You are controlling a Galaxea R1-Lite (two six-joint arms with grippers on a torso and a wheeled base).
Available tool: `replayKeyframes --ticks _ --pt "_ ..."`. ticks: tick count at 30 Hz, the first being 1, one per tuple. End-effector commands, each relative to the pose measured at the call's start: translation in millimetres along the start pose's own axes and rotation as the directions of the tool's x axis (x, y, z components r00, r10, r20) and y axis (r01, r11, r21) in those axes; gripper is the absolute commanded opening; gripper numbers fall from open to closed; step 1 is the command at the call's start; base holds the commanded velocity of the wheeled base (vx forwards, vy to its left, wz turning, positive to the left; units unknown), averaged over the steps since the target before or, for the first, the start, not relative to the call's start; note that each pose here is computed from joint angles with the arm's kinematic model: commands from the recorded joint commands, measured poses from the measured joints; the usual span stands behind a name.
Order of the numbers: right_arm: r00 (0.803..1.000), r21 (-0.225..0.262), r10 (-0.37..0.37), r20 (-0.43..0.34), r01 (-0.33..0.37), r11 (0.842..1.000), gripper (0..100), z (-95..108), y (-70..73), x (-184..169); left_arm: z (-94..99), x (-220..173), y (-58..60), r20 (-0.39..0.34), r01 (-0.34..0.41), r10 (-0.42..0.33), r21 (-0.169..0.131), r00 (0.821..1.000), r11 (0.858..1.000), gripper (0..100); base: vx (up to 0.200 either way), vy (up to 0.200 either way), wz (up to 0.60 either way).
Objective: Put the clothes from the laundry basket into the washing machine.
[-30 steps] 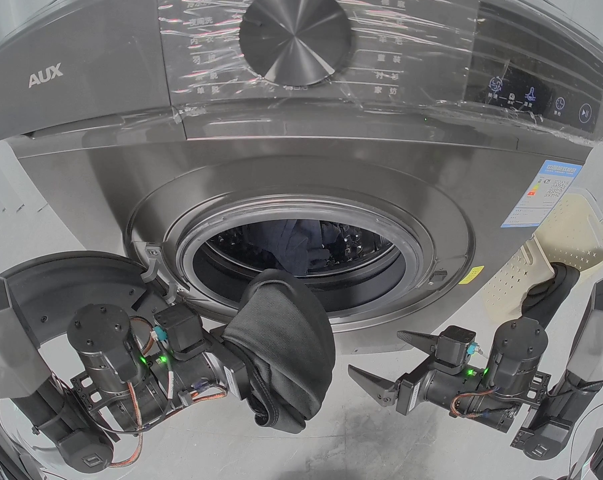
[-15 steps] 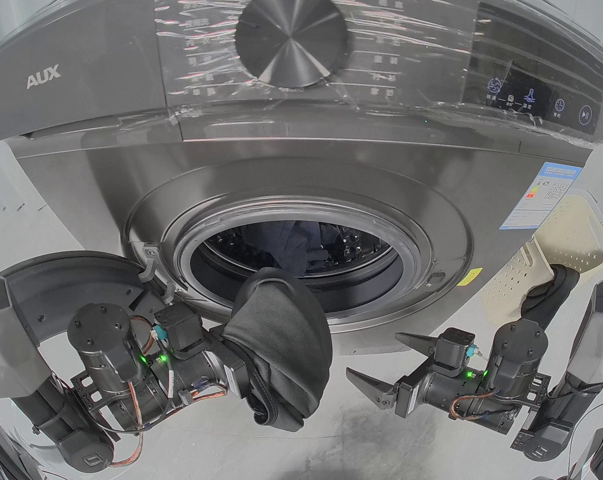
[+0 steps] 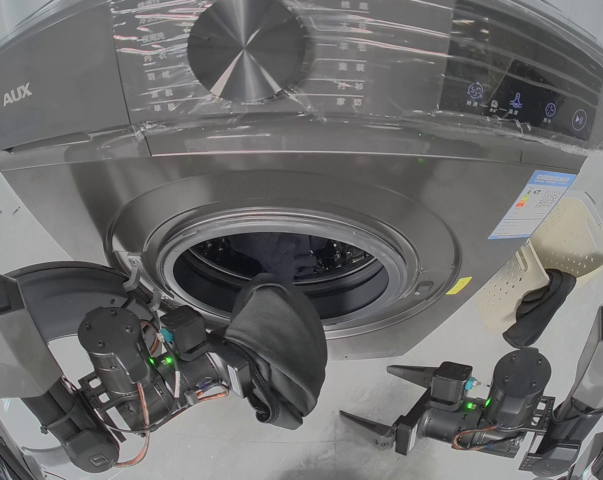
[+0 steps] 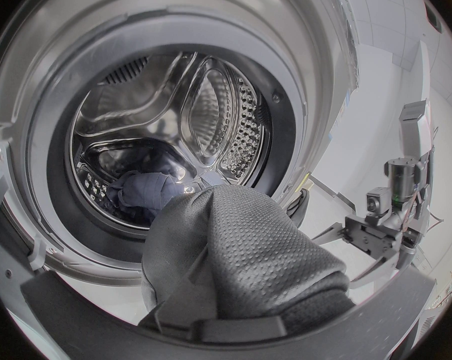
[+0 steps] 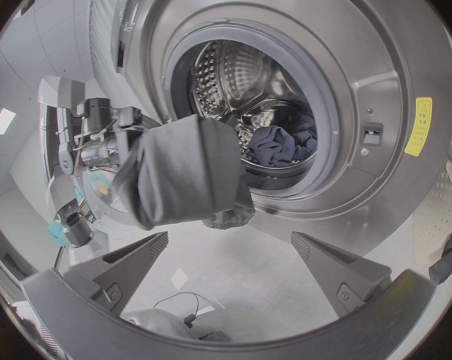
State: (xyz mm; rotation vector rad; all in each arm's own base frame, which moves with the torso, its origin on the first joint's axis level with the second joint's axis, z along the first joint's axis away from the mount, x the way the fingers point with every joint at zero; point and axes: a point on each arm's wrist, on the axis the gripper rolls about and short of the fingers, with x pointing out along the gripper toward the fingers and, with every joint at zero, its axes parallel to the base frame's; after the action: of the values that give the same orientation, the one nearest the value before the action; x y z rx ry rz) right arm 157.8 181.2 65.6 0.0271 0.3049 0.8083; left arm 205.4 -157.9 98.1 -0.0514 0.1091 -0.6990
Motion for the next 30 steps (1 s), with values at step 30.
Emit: replayKeyframes --ticks 30 --pt "0.999 -0.012 0.043 0.003 -0.043 0.999 100 0.8 10.7 -7.8 -15.5 171.0 62.4 0.192 -0.121 0.129 -0.057 0.973 0.991 0 0.000 0.000 0.00"
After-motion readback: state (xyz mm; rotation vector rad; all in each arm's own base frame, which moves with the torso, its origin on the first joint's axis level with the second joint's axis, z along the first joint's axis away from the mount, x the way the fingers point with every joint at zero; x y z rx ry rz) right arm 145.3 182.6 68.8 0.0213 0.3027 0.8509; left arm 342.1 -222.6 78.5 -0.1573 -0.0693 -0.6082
